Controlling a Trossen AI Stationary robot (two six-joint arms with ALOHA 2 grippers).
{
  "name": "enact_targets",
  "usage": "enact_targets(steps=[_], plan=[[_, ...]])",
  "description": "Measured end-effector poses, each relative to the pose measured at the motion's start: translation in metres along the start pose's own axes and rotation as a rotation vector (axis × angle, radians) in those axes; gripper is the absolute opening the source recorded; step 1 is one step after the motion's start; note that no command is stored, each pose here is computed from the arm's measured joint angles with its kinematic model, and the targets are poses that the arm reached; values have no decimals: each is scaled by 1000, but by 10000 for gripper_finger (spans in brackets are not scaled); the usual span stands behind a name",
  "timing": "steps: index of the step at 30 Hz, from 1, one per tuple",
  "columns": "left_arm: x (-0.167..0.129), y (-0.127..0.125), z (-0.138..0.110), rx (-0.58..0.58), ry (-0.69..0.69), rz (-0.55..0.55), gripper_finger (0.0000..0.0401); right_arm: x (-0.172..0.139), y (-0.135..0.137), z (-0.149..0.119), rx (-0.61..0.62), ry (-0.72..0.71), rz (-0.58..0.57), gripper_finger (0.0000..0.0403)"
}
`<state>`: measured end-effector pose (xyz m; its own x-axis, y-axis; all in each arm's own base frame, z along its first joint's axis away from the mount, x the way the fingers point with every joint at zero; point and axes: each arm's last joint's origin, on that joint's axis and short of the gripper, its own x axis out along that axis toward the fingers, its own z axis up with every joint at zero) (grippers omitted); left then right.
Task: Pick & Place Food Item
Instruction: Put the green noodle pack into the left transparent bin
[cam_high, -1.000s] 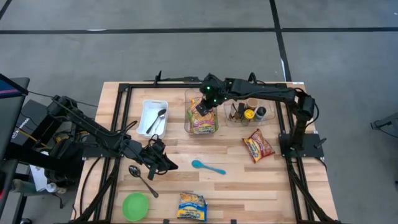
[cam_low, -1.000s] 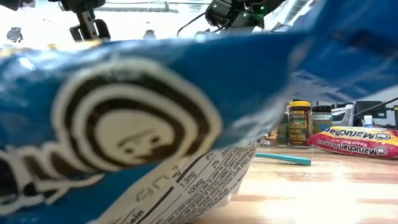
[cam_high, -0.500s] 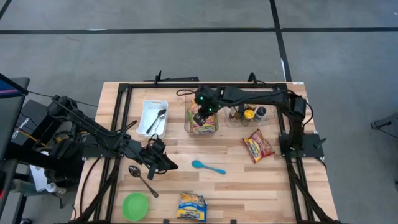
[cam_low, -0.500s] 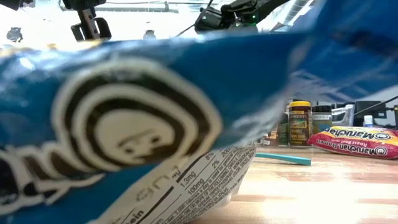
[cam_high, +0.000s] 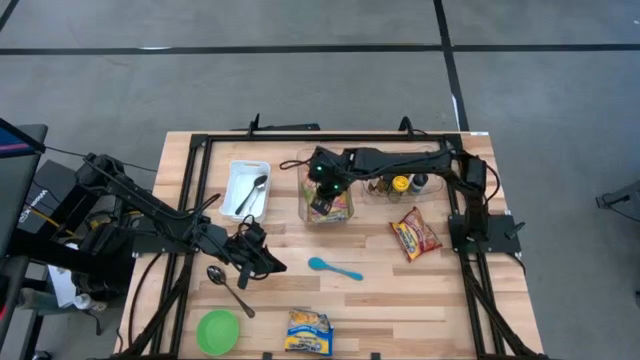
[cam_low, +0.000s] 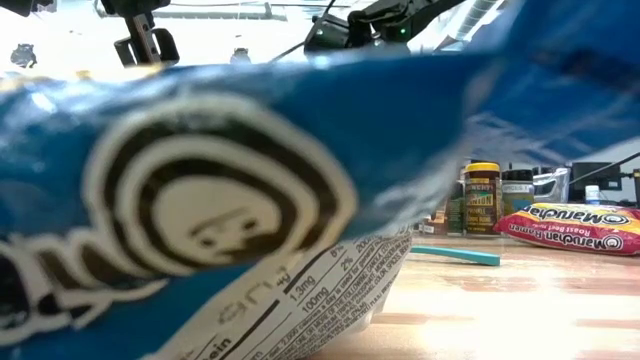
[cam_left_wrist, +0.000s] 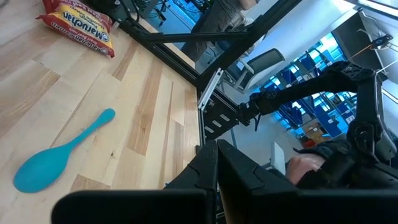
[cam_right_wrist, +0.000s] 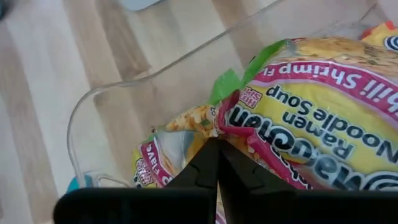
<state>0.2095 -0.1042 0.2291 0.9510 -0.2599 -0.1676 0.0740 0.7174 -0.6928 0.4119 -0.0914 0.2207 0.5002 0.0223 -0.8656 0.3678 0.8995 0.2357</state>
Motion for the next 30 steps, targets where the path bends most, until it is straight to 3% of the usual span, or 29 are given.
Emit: enact_targets(steps=[13,17,30], plan=[[0,0,0,-1,-3,-5,0,-5,-5,13,15,-120,15,0],[0,0,0,-1,-3,-5,0,-6,-12,17,49,-158,-45,0],[0,-1,0,-1,0,-8,0,-3,-24,12,66,-95,-90,0]])
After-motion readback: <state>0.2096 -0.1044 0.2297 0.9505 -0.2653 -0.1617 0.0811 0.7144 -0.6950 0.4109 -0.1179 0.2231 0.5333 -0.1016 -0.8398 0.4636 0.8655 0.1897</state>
